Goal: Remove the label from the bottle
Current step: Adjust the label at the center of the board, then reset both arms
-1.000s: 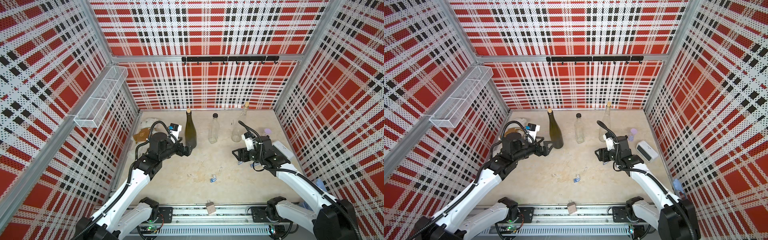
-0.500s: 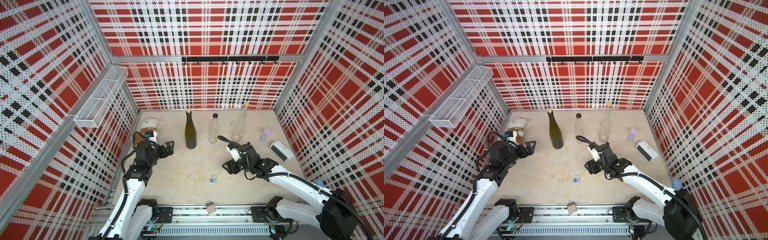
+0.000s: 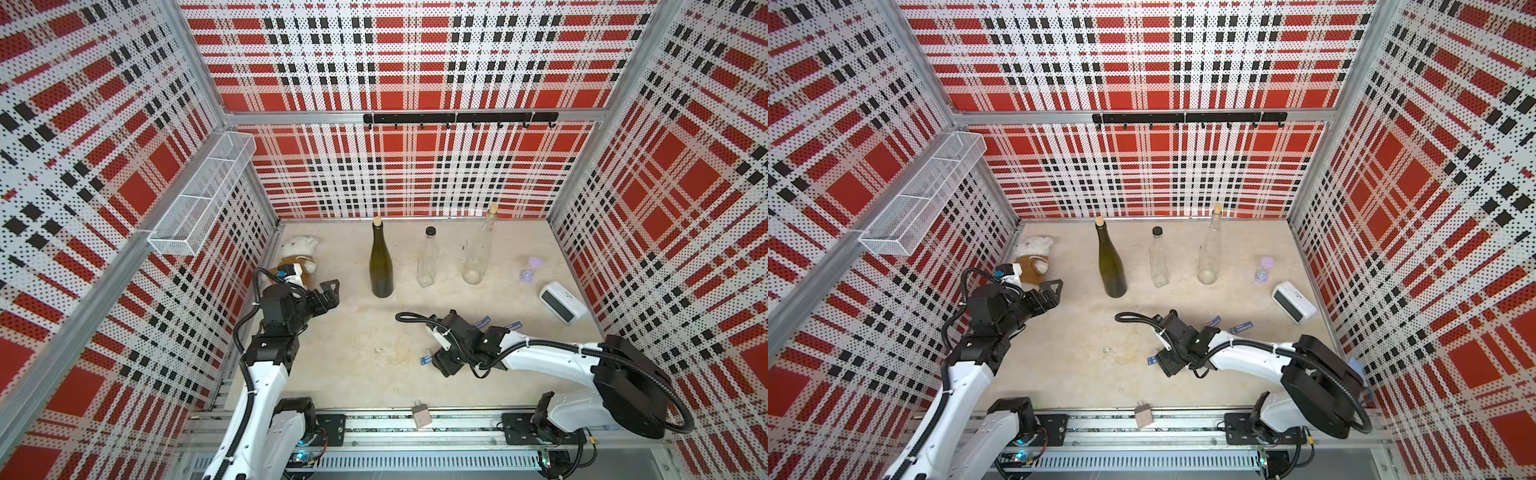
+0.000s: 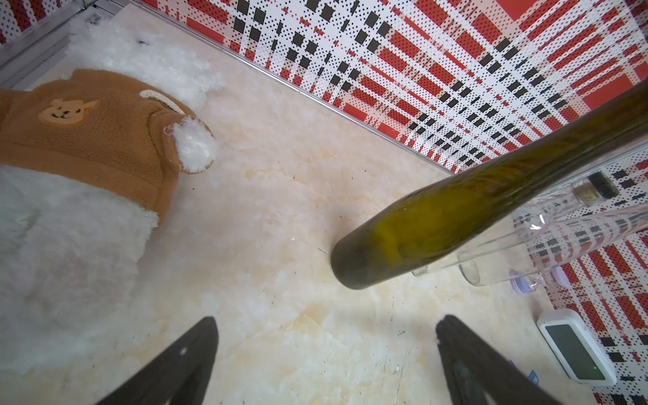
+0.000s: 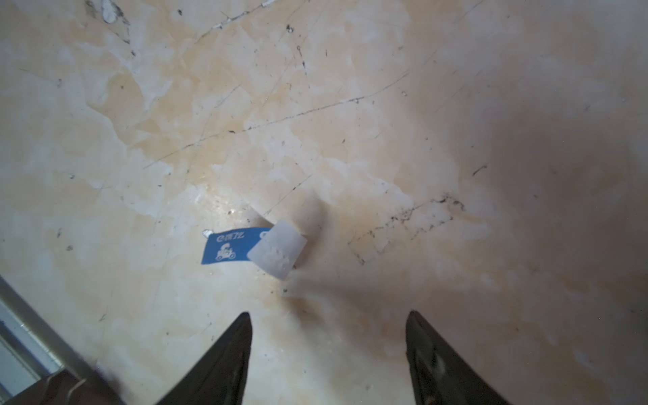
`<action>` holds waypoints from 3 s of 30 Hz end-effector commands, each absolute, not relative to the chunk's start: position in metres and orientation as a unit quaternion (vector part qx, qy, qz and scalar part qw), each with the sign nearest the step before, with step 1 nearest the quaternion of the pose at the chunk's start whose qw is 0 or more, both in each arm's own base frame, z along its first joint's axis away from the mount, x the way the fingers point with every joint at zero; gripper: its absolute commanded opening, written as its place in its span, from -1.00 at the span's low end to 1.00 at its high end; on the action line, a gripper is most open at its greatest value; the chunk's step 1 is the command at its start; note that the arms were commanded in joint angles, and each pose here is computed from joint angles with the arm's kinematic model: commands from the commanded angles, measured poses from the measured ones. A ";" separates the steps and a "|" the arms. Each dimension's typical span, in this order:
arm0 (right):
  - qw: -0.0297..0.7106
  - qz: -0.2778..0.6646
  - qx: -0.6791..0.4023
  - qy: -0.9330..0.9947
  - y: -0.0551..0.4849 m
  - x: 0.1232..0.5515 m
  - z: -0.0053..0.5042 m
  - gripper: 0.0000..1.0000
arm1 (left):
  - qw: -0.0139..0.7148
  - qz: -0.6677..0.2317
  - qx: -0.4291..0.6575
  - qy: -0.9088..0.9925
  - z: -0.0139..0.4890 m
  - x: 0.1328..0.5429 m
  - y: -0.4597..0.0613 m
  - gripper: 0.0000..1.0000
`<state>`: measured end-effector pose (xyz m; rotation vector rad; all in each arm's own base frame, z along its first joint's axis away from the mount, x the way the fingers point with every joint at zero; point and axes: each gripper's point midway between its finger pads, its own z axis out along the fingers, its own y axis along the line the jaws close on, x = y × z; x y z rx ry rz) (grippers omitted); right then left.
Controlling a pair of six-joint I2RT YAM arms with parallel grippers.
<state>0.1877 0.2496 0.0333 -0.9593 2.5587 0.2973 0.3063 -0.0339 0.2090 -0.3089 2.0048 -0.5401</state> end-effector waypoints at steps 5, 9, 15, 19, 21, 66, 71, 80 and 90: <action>0.245 0.106 -0.323 0.908 0.278 0.218 0.049 0.43 | 0.501 -0.233 -0.128 0.824 0.208 0.307 -0.035 0.99; 0.241 0.103 -0.321 0.910 0.284 0.223 0.044 0.43 | 0.500 -0.233 -0.128 0.825 0.207 0.307 -0.035 0.99; 0.231 0.082 -0.324 0.914 0.280 0.223 0.037 0.42 | 0.500 -0.233 -0.125 0.825 0.207 0.307 -0.035 0.99; 0.234 0.069 -0.321 0.915 0.271 0.222 0.039 0.41 | 0.498 -0.233 -0.125 0.826 0.206 0.307 -0.035 0.99; 0.238 0.067 -0.317 0.916 0.267 0.221 0.041 0.41 | 0.498 -0.234 -0.124 0.825 0.205 0.308 -0.035 0.99; 0.291 0.067 -0.226 0.927 0.227 0.243 0.080 0.40 | 0.499 -0.232 -0.125 0.825 0.205 0.310 -0.034 0.99; 0.335 0.100 -0.183 0.919 0.200 0.267 0.117 0.42 | 0.513 -0.213 -0.126 0.822 0.208 0.317 -0.029 0.99; 0.423 0.092 -0.068 0.899 0.106 0.328 0.149 0.45 | 0.570 -0.130 -0.100 0.805 0.212 0.351 -0.022 0.99; 0.500 0.031 -0.006 0.866 0.034 0.380 0.157 0.50 | 0.614 -0.052 -0.059 0.786 0.199 0.388 -0.006 0.99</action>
